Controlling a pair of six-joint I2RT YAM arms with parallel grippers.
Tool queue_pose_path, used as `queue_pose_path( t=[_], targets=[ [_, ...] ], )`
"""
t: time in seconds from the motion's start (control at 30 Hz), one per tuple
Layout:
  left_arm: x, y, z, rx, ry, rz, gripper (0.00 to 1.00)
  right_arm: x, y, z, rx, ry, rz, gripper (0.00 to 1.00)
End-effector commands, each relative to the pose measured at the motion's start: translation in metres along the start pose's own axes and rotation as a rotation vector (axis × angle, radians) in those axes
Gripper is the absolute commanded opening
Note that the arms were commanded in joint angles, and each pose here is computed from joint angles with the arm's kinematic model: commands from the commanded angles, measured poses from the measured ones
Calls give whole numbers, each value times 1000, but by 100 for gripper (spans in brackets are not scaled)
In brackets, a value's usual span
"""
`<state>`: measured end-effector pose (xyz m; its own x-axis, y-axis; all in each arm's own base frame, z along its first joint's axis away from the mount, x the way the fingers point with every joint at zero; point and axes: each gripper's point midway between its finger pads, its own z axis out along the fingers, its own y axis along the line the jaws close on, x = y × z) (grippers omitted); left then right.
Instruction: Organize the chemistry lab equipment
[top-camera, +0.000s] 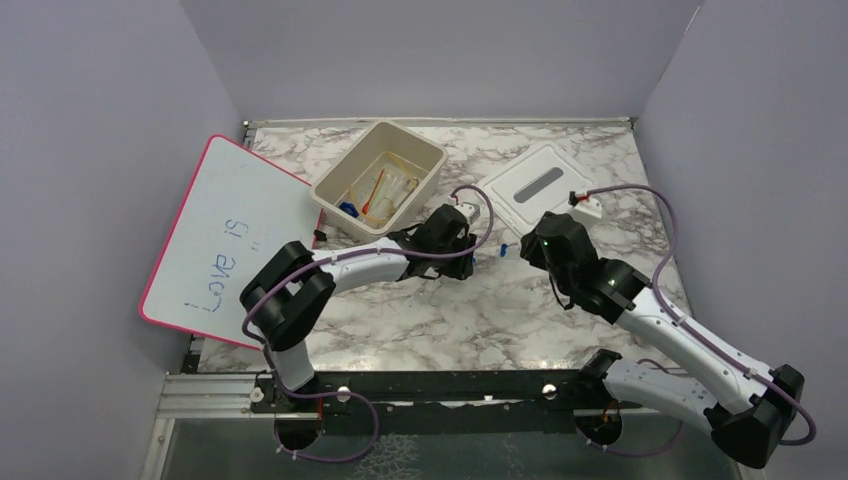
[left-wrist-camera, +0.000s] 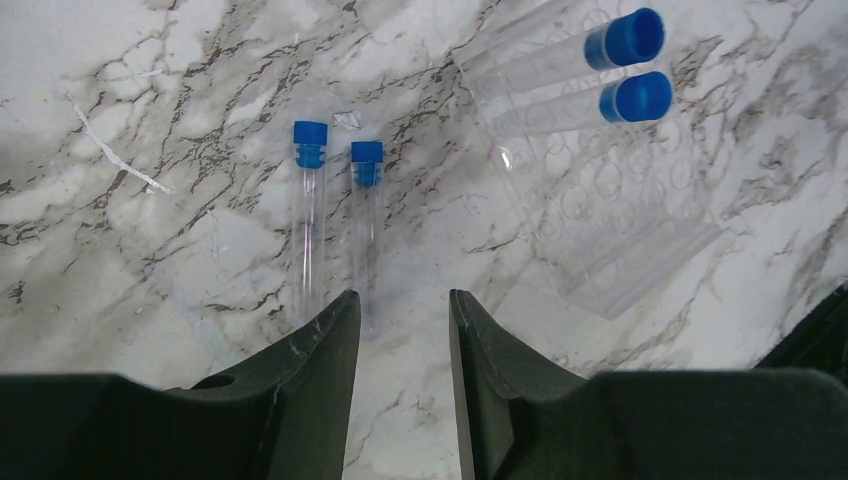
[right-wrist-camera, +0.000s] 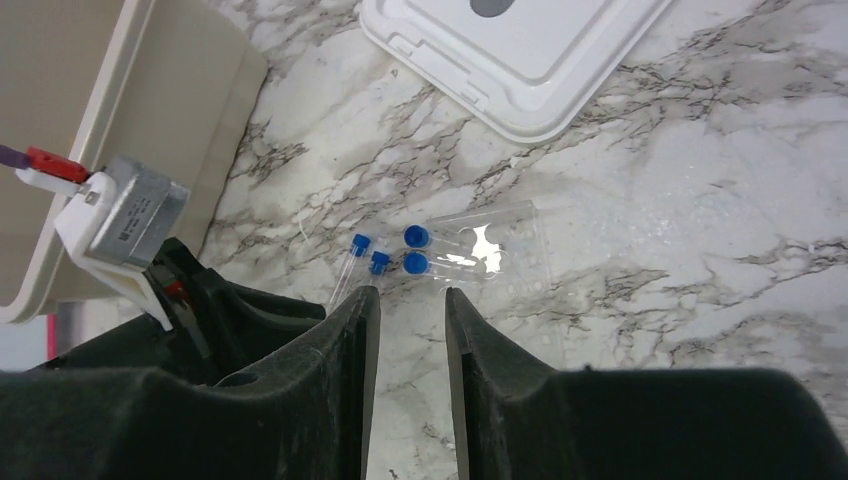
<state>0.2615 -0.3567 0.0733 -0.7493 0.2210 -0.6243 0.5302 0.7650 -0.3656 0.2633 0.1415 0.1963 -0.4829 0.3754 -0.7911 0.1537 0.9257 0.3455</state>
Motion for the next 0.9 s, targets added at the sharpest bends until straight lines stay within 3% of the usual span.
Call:
queue_pose_path(
  t=[0.0, 0.27, 0.57, 0.87],
  targets=[
    [1, 5, 9, -68, 21, 50, 41, -6, -28, -6, 90, -62, 31, 35],
    [23, 11, 24, -105, 100, 80, 38, -7, -33, -9, 105, -73, 44, 35],
    [33, 23, 31, -206, 113, 141, 35, -1, -35, -6, 108, -61, 48, 35],
    [37, 19, 31, -253, 118, 188, 11, -3, -32, -7, 90, -68, 62, 35]
  ],
)
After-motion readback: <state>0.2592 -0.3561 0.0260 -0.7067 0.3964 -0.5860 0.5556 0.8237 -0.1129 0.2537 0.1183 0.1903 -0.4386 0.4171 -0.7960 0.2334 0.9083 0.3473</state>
